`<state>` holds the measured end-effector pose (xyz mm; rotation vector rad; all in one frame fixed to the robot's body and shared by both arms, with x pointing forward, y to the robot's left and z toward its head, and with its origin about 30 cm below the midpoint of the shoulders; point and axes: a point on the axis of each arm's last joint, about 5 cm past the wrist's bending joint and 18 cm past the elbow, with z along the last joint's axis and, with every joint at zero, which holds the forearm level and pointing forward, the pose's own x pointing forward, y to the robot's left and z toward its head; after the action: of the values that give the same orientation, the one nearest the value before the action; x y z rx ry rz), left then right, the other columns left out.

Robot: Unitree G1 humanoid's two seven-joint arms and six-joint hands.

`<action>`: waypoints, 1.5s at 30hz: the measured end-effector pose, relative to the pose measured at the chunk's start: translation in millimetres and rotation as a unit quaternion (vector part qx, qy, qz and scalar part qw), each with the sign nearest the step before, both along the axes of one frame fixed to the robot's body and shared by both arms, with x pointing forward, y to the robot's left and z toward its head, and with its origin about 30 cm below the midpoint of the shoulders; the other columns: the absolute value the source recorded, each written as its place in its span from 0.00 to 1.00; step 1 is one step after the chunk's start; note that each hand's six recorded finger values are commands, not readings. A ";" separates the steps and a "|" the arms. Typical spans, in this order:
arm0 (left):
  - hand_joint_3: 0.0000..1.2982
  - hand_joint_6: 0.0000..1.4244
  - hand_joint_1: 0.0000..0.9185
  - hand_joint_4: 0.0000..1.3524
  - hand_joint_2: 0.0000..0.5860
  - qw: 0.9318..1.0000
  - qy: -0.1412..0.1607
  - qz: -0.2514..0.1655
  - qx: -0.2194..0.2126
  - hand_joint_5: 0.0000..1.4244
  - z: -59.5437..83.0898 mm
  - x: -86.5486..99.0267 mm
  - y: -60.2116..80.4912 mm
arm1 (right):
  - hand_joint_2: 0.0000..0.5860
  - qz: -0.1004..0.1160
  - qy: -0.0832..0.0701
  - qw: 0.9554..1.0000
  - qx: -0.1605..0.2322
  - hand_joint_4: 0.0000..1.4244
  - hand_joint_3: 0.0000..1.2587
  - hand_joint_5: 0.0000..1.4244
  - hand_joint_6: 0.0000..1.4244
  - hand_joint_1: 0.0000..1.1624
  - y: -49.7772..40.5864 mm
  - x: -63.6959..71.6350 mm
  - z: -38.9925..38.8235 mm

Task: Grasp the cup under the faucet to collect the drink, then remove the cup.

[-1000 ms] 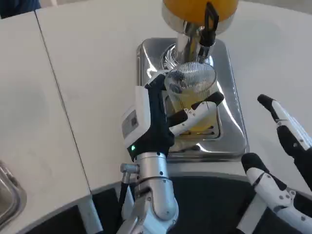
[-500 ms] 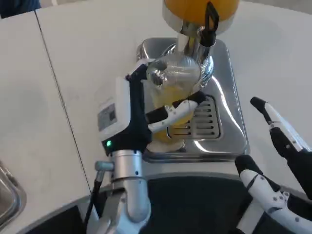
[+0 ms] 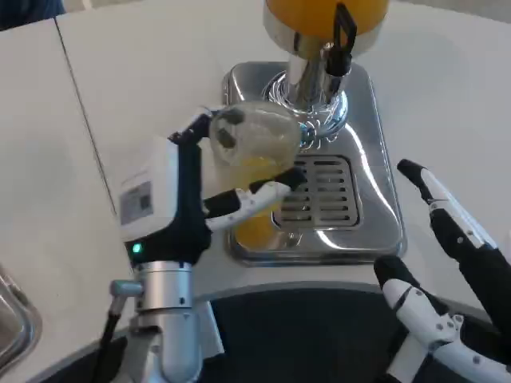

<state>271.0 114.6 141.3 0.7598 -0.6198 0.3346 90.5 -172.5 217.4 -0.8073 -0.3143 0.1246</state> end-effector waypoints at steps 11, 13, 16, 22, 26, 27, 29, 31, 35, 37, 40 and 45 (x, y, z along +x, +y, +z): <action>0.86 1.00 0.80 0.77 0.00 1.000 0.003 0.018 0.007 1.00 -2.1 -19.7 31.6 | 0.85 0.003 0.008 1.000 -0.008 0.00 0.00 0.00 0.03 0.18 3.2 -0.3 -1.1; 0.86 1.00 0.80 0.76 0.00 1.000 0.006 0.015 0.003 1.00 -1.9 -24.4 35.8 | 0.85 0.001 0.008 1.000 -0.011 0.00 0.00 0.00 0.02 0.18 3.5 -0.4 -1.3; 0.86 1.00 0.80 0.75 0.00 1.000 0.002 0.008 0.002 1.00 1.0 -33.7 41.7 | 0.84 0.002 -0.003 1.000 -0.030 0.00 0.00 0.00 0.00 0.18 4.5 -0.8 -0.3; 0.86 1.00 0.81 0.74 0.00 1.000 -0.001 -0.016 -0.002 1.00 4.7 -52.1 47.0 | 0.85 0.011 -0.025 0.995 -0.095 0.00 0.00 0.00 0.00 0.21 1.8 -3.0 2.7; 0.86 1.00 0.81 0.74 0.00 1.000 -0.002 -0.027 0.003 1.00 6.5 -65.6 53.1 | 0.84 0.005 -0.022 0.990 -0.142 0.00 0.00 0.00 0.00 0.21 -3.7 -7.2 2.8; 0.86 1.00 0.81 0.74 0.00 1.000 -0.003 -0.029 0.004 1.00 7.0 -68.1 54.0 | 0.84 0.007 -0.024 0.988 -0.154 0.00 0.00 0.00 0.00 0.21 -4.5 -8.4 3.0; 0.86 1.00 0.81 0.74 0.00 0.999 -0.006 -0.037 0.009 1.00 8.9 -74.1 55.2 | 0.90 0.015 -0.034 0.982 -0.185 0.00 0.00 0.00 0.00 0.17 -6.3 -11.6 3.7; 0.86 1.00 0.81 0.74 0.00 0.999 -0.012 -0.048 0.016 1.00 11.3 -82.6 57.5 | 0.91 0.019 -0.044 0.976 -0.211 0.00 0.00 0.00 0.00 0.14 -8.1 -16.0 3.5; 0.86 1.00 0.80 0.74 0.00 0.998 -0.008 -0.066 0.020 1.00 13.2 -98.6 59.8 | 0.91 0.021 -0.067 0.970 -0.234 0.00 0.00 0.00 0.00 0.13 -11.3 -24.2 2.6; 0.86 1.00 0.80 0.74 0.00 0.997 -0.007 -0.074 0.023 1.00 12.2 -107.1 60.2 | 0.91 0.022 -0.071 0.968 -0.238 0.00 0.00 0.00 0.00 0.13 -12.1 -27.2 1.7; 0.86 1.00 0.80 0.74 0.00 0.996 -0.005 -0.087 0.029 1.00 12.0 -118.5 61.0 | 0.91 0.023 -0.072 0.967 -0.242 0.00 0.00 0.00 0.00 0.13 -13.1 -29.0 0.2; 0.86 1.00 0.80 0.74 0.00 0.994 -0.008 -0.103 0.039 1.00 13.7 -133.1 61.1 | 0.92 0.025 -0.077 0.966 -0.247 0.00 0.00 0.00 0.00 0.10 -14.7 -28.5 -0.9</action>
<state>137.9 175.6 155.0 0.7610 -0.7235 0.1273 61.9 -187.2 216.5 -1.3088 -0.4607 0.1922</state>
